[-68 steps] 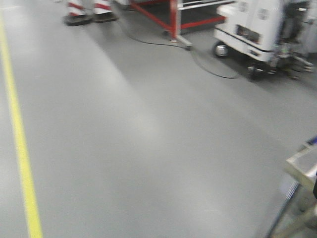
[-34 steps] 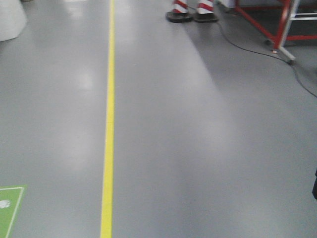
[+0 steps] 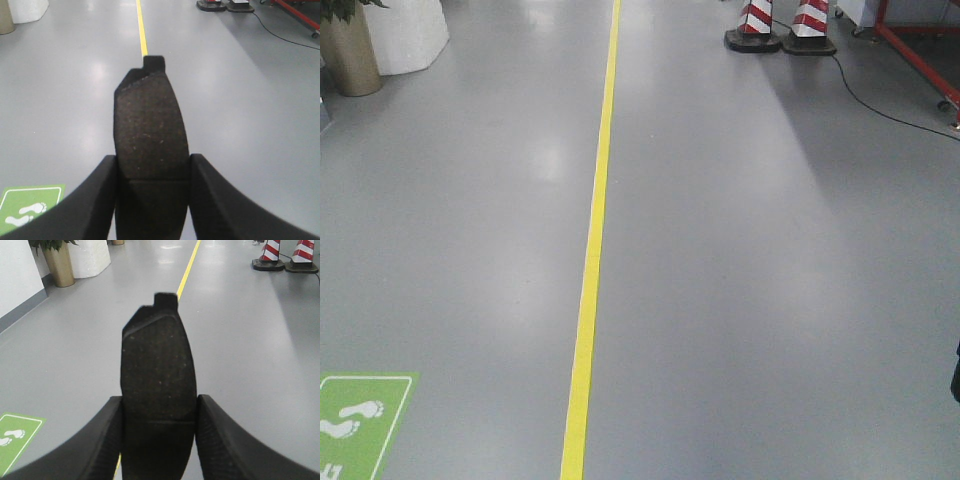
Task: Move and align brake pads A on conveyor
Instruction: 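Drive the base away from the table holding both brake pads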
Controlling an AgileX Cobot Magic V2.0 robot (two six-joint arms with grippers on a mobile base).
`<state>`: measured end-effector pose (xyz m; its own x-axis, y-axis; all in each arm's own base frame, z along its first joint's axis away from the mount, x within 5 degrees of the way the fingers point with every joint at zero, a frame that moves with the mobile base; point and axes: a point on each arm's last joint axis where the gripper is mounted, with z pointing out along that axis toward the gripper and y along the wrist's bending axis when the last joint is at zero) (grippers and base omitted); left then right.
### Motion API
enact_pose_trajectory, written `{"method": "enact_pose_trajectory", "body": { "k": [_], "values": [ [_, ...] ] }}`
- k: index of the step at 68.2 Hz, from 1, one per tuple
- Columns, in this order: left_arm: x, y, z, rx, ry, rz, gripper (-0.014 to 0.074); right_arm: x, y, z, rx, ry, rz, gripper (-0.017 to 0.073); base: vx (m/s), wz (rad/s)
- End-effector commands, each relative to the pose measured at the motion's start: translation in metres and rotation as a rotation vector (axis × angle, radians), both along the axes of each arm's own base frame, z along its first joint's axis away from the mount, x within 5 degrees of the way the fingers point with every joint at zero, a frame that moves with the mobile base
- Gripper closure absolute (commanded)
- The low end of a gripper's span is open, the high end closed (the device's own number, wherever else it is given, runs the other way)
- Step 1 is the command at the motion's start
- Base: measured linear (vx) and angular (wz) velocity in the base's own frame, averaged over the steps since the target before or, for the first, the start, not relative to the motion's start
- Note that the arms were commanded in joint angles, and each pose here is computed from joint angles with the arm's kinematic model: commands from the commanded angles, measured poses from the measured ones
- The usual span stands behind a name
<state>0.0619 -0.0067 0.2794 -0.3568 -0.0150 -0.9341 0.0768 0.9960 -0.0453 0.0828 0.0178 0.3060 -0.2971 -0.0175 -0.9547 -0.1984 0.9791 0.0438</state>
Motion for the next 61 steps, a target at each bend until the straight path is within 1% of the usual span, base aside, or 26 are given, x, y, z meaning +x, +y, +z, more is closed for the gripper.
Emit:
{"method": "enact_pose_trajectory", "body": {
  "k": [1,25,43,61],
  "values": [
    [0.0021,-0.0002,0.0177,-0.019,-0.121,0.002,0.0600,0.0008,0.0010,0.0177,0.009,-0.121,0.014,0.0566,0.30,0.03],
    [0.0021,-0.0002,0.0177,-0.019,-0.121,0.002,0.0600,0.0008,0.0010,0.0177,0.009,-0.121,0.014,0.0566,0.42,-0.11],
    [0.0021,-0.0002,0.0177,-0.019,-0.121,0.002,0.0600,0.0008,0.0010,0.0177,0.009,-0.121,0.014,0.0566,0.56,-0.07],
    [0.0021,-0.0002,0.0177,-0.019,-0.121,0.002,0.0600,0.0008,0.0010,0.0178,0.009,-0.122,0.014,0.0566,0.62,0.07]
  ]
}}
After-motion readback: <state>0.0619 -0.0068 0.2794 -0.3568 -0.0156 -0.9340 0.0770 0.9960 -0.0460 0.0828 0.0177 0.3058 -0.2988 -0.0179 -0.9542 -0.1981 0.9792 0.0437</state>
